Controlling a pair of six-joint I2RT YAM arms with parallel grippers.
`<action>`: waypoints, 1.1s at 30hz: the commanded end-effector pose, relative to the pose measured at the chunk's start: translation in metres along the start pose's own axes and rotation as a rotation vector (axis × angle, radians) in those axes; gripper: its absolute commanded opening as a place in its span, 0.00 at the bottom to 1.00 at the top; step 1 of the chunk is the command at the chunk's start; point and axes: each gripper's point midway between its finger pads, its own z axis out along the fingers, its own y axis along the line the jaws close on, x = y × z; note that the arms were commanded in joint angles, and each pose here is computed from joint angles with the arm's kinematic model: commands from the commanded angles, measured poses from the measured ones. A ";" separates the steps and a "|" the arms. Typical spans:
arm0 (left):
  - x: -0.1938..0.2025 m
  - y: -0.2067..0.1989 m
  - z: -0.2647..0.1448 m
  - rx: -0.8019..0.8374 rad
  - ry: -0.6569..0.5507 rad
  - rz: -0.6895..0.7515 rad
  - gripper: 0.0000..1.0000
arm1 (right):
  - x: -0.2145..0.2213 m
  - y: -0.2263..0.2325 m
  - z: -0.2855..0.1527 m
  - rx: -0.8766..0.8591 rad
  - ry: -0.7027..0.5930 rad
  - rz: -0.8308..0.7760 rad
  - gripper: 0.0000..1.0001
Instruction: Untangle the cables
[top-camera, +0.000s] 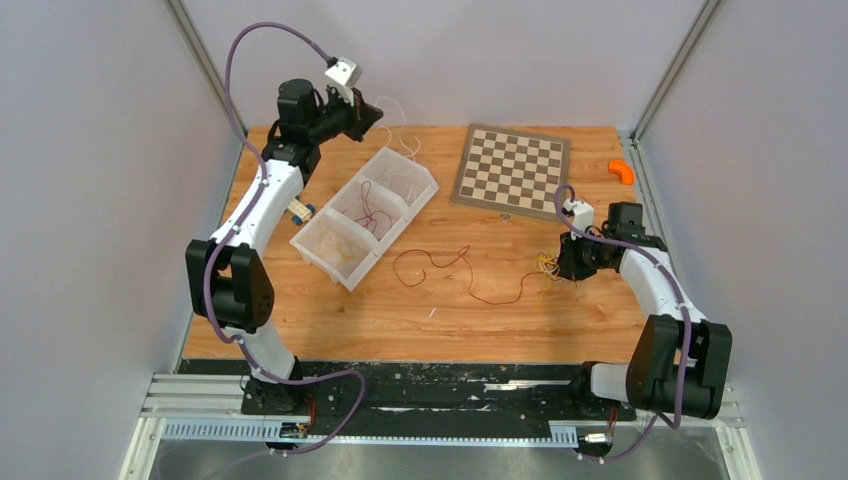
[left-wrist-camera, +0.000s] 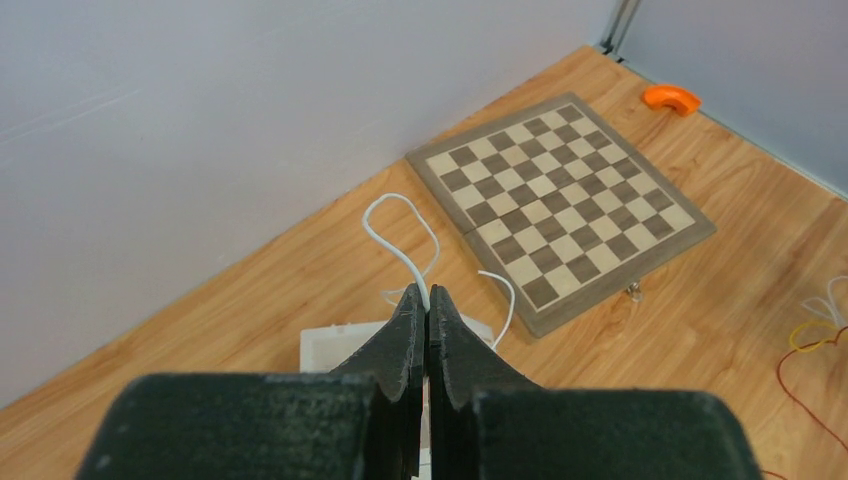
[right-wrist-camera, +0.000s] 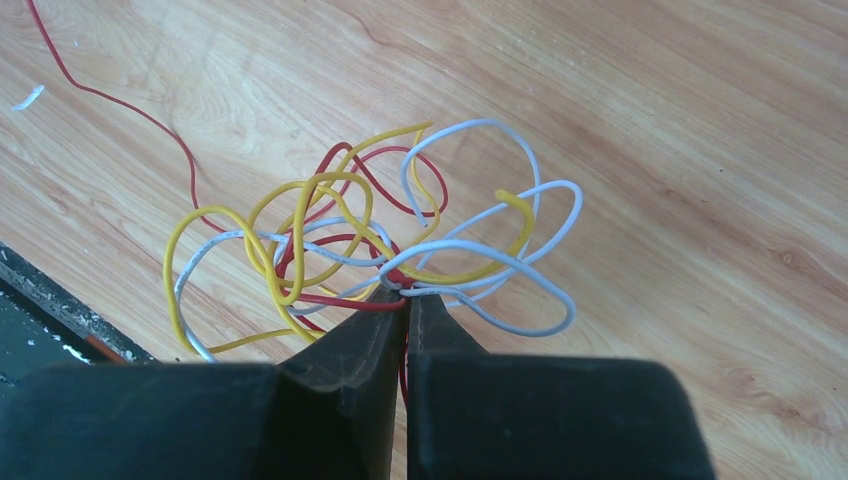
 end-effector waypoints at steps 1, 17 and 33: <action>0.037 0.022 0.005 -0.038 0.082 0.044 0.00 | -0.021 -0.003 -0.006 -0.004 -0.043 -0.047 0.05; 0.206 0.086 0.041 -0.148 0.549 0.086 0.00 | -0.017 -0.006 -0.010 0.015 0.003 -0.016 0.05; 0.129 0.061 0.036 -0.144 0.361 0.213 0.00 | -0.014 -0.007 -0.005 -0.003 0.023 -0.016 0.06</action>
